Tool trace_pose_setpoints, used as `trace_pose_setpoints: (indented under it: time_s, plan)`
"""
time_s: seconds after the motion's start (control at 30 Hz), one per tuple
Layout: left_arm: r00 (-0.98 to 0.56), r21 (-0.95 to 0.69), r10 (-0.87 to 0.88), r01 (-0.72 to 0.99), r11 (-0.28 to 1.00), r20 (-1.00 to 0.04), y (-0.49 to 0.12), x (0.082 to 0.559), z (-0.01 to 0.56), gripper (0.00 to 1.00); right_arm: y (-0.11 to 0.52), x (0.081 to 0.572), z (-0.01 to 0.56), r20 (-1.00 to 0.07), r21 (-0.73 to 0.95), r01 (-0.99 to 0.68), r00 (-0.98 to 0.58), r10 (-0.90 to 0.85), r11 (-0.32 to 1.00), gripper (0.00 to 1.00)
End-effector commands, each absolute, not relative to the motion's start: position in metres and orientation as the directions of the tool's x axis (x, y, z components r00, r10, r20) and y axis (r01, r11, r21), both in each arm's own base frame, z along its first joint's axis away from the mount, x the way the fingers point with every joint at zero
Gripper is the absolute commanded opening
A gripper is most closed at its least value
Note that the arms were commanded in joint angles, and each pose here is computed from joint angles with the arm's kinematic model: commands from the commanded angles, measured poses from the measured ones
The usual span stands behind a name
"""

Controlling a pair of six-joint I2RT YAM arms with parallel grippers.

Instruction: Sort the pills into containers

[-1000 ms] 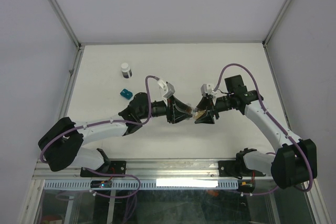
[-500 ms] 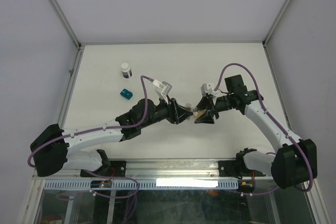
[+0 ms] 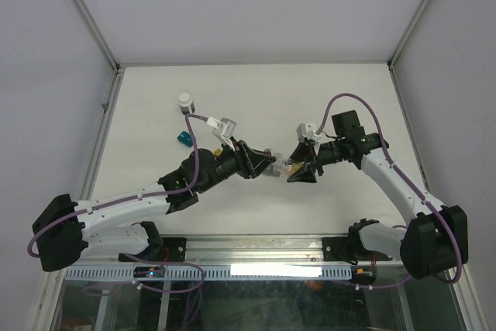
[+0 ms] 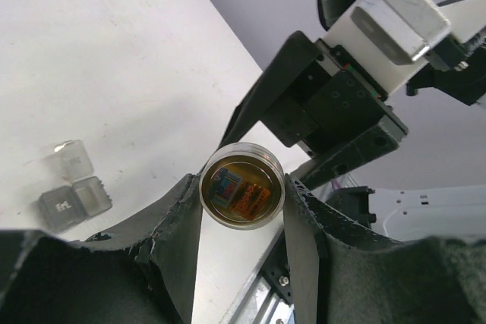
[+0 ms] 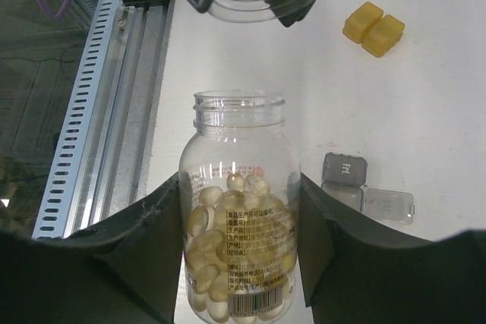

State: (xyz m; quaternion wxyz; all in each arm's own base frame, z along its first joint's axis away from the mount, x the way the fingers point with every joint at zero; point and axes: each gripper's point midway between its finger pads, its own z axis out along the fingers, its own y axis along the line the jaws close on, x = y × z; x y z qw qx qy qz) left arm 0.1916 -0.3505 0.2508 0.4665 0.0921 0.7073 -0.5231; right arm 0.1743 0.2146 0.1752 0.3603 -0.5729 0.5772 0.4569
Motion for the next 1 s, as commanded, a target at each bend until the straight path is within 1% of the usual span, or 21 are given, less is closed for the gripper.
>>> trace_pose_setpoints:
  time_s: [0.0,0.1,0.2,0.27,0.33,0.5,0.6,0.63,0.67,0.77,0.8,0.83,0.87,0.97]
  plan:
    - [-0.518,-0.659,-0.411,0.53,0.534,-0.75,-0.327,0.21,0.238,0.0,0.219,0.177,0.194,-0.956,0.055,-0.994,-0.023,-0.294,-0.099,0.0]
    - [-0.516,-0.626,-0.393,0.427,0.652,-0.761,-0.307,0.228,0.204,0.0,0.218,0.178,0.195,-0.956,0.051,-0.994,-0.021,-0.292,-0.096,0.0]
    - [-0.546,-0.559,-0.338,0.308,0.769,-0.766,-0.286,0.246,0.161,0.0,0.218,0.179,0.196,-0.956,0.051,-0.994,-0.022,-0.291,-0.092,0.0]
    - [-0.583,-0.507,-0.296,0.237,0.829,-0.756,-0.273,0.258,0.133,0.02,0.217,0.179,0.196,-0.957,0.051,-0.995,-0.023,-0.29,-0.09,0.0]
    - [-0.612,-0.45,-0.257,0.184,0.874,-0.748,-0.263,0.27,0.112,0.04,0.217,0.18,0.196,-0.957,0.049,-0.995,-0.022,-0.289,-0.086,0.0]
    - [-0.66,-0.272,-0.12,0.132,0.953,-0.741,-0.254,0.292,0.066,0.05,0.216,0.181,0.196,-0.957,0.052,-0.995,-0.026,-0.289,-0.081,0.0]
    - [-0.67,-0.19,-0.08,0.092,0.978,-0.738,-0.254,0.311,0.055,0.06,0.215,0.181,0.196,-0.957,0.052,-0.995,-0.027,-0.288,-0.08,0.0]
    - [-0.673,-0.167,-0.068,0.084,0.982,-0.736,-0.254,0.315,0.051,0.09,0.215,0.181,0.196,-0.957,0.054,-0.995,-0.029,-0.288,-0.08,0.0]
    - [-0.675,-0.149,-0.06,0.074,0.986,-0.735,-0.254,0.319,0.047,0.15,0.215,0.181,0.196,-0.957,0.053,-0.995,-0.028,-0.288,-0.08,0.0]
    - [-0.688,-0.097,-0.032,0.056,0.994,-0.725,-0.253,0.33,0.034,0.25,0.215,0.182,0.196,-0.957,0.052,-0.996,-0.028,-0.288,-0.077,0.0]
    - [-0.694,-0.082,-0.025,0.05,0.995,-0.72,-0.251,0.332,0.03,0.3,0.215,0.182,0.197,-0.958,0.05,-0.996,-0.026,-0.287,-0.076,0.0]
    - [-0.699,-0.071,-0.021,0.043,0.997,-0.715,-0.251,0.334,0.027,0.38,0.215,0.182,0.197,-0.958,0.052,-0.996,-0.029,-0.286,-0.074,0.0]
    - [-0.703,-0.063,-0.017,0.039,0.997,-0.711,-0.251,0.336,0.025,0.44,0.214,0.183,0.198,-0.958,0.053,-0.996,-0.031,-0.284,-0.071,0.0]
    - [-0.71,-0.075,-0.023,0.042,0.996,-0.704,-0.254,0.337,0.027,0.58,0.212,0.186,0.202,-0.961,0.055,-0.997,-0.038,-0.274,-0.056,0.0]
